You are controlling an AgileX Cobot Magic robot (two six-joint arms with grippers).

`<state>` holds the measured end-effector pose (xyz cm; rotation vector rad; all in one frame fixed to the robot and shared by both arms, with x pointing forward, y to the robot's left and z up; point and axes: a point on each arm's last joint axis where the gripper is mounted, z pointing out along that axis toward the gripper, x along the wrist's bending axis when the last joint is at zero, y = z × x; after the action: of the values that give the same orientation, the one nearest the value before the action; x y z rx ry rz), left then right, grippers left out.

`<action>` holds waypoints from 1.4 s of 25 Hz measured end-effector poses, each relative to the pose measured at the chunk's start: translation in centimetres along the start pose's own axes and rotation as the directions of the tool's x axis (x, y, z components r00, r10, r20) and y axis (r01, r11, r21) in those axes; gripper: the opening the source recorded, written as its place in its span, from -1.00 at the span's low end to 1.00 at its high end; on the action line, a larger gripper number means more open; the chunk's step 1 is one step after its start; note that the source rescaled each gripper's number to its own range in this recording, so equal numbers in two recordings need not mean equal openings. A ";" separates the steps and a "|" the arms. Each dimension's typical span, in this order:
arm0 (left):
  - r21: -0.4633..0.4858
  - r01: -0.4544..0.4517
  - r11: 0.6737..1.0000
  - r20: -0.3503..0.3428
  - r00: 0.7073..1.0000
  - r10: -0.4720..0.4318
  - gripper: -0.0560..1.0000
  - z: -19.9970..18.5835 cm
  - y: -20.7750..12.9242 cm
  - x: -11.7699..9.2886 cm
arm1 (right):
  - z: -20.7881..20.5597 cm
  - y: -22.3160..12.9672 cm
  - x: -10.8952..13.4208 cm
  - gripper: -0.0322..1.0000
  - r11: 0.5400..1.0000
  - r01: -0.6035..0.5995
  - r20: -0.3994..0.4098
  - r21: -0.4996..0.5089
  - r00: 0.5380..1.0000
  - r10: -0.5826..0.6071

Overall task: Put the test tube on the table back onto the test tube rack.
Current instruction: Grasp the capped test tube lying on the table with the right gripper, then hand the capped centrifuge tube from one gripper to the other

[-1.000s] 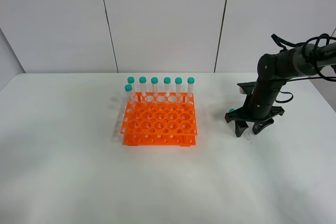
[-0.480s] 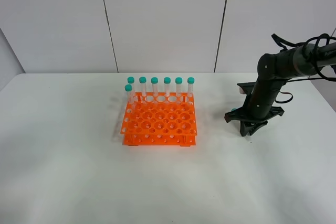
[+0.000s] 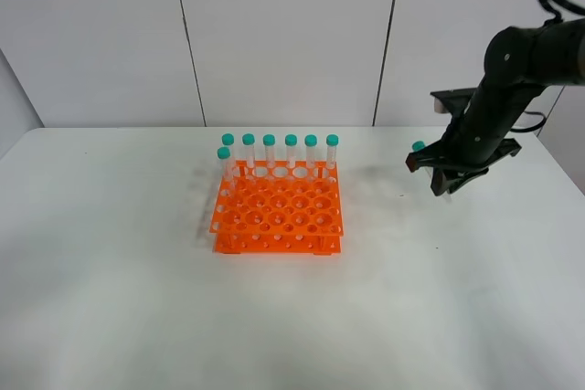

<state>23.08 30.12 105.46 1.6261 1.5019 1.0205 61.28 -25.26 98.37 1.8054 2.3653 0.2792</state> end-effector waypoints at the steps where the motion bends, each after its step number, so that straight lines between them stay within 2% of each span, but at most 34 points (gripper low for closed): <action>1: 0.000 0.000 1.000 0.000 1.000 0.000 1.00 0.0 0.0 0.0 | -1.4 0.0 0.0 -0.87 0.999 0.007 0.005 -0.034 1.000 -0.007; 6: 0.002 0.000 1.000 0.000 1.000 0.000 1.00 0.0 0.0 0.0 | -8.8 -0.8 0.4 -0.87 0.973 0.026 0.035 -0.228 0.999 -0.018; 9: 0.002 0.000 1.000 0.000 1.000 0.000 1.00 0.0 0.0 0.0 | -13.5 -1.9 1.0 -0.87 0.930 0.032 0.022 -0.366 0.999 -0.026; 12: 0.002 0.000 1.000 0.000 1.000 0.000 1.00 0.0 0.0 0.0 | -17.6 -2.8 1.9 -0.87 0.851 0.054 -0.005 -0.522 0.998 -0.066; 15: 0.002 0.000 1.000 0.000 1.000 0.000 1.00 0.0 0.0 0.0 | -21.1 -3.7 2.9 -0.87 0.737 0.071 -0.030 -0.672 0.992 -0.124; 17: 0.002 0.000 1.000 0.000 1.000 0.000 1.00 0.0 0.0 0.0 | -22.4 -4.2 3.6 -0.87 0.682 0.059 -0.065 -0.729 0.986 -0.154; 19: 0.002 -0.003 1.000 -0.005 1.000 0.003 1.00 0.0 0.0 0.0 | -22.7 -4.7 4.6 -0.87 0.656 0.093 -0.058 -0.749 0.977 -0.206; 21: 0.002 0.000 1.000 0.000 1.000 0.000 1.00 0.0 0.0 0.0 | -21.9 -5.0 5.8 -0.87 0.656 0.128 -0.051 -0.744 0.968 -0.246; 25: 0.002 0.000 1.000 0.000 1.000 0.000 1.00 0.0 0.0 0.0 | -18.7 -5.5 8.5 -0.87 0.661 0.197 -0.010 -0.724 0.955 -0.296; 27: 0.002 0.000 1.000 0.000 1.000 0.000 1.00 0.0 0.0 0.0 | -16.9 -6.0 10.2 -0.87 0.643 0.224 0.005 -0.732 0.946 -0.324; 31: 0.002 0.000 1.000 0.000 1.000 0.000 1.00 0.0 0.0 0.0 | -14.0 -7.6 13.8 -0.87 0.551 0.232 0.002 -0.801 0.923 -0.385; 35: 0.002 -0.003 1.000 -0.005 1.000 0.003 1.00 0.0 0.0 0.0 | -11.7 -9.7 16.3 -0.87 0.416 0.223 0.028 -0.882 0.904 -0.427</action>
<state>23.10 30.17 105.41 1.6289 1.5050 1.0252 45.17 -12.71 107.32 0.7982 1.9507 1.3808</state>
